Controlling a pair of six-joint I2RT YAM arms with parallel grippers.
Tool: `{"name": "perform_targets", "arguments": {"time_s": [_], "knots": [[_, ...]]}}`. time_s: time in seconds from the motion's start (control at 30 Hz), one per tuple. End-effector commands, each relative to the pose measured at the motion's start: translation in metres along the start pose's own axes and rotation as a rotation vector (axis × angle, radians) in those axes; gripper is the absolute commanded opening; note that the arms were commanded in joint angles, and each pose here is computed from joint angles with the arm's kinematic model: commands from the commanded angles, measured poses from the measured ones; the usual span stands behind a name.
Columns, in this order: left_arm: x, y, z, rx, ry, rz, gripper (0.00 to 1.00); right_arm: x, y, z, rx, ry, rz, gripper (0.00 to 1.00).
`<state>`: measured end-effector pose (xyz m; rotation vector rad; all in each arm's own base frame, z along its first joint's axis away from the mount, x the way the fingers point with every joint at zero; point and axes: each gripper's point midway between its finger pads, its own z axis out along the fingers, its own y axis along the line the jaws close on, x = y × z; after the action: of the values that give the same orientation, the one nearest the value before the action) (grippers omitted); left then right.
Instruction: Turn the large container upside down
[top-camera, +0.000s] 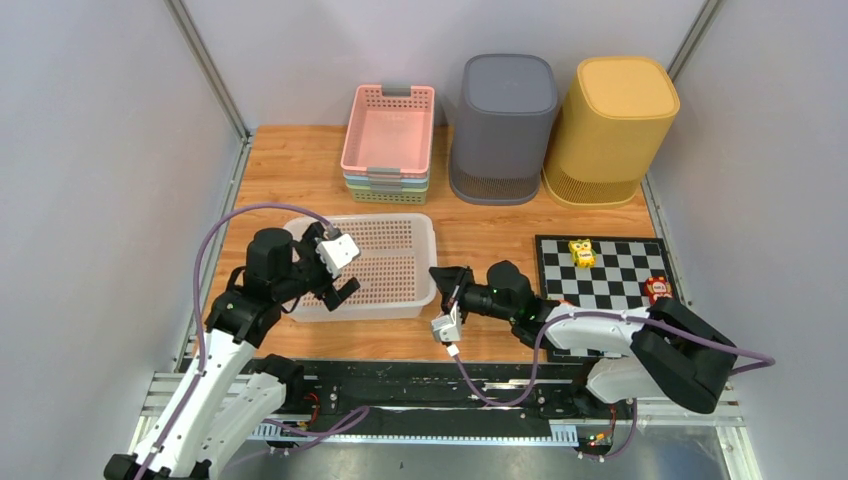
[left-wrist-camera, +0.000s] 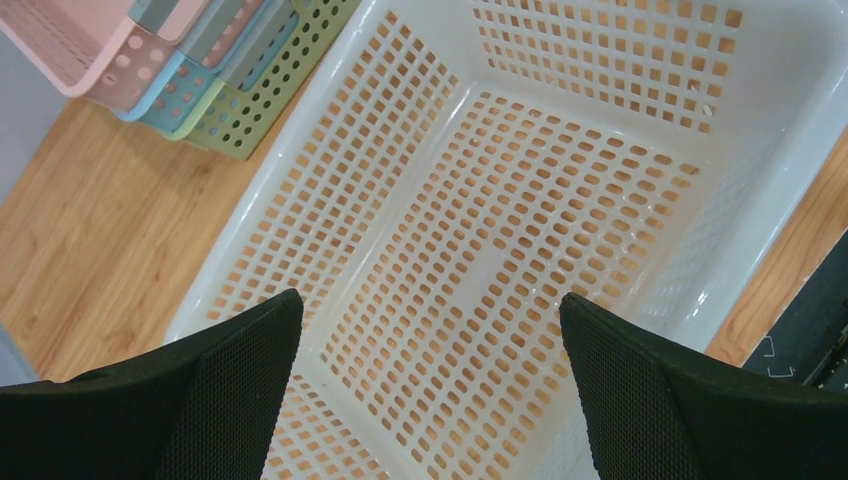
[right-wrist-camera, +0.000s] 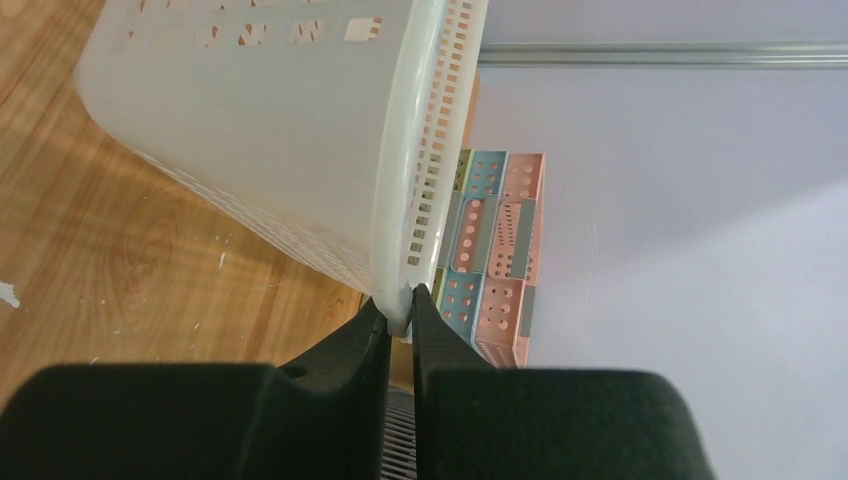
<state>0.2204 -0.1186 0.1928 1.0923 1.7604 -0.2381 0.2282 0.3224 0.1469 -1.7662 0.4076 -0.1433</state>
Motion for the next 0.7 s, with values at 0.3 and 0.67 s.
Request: {"name": "perform_targets", "arguments": {"time_s": [0.3,0.67], "knots": [[-0.068,0.026,-0.044,-0.073,-0.113,0.105,1.0,-0.015,-0.004,-0.007,-0.072,-0.031,0.205,0.03],[-0.065,0.015,-0.048,-0.056,-0.142,0.083,1.0,-0.025,-0.015,-0.015,-0.255,0.0,0.49,0.03]]}}
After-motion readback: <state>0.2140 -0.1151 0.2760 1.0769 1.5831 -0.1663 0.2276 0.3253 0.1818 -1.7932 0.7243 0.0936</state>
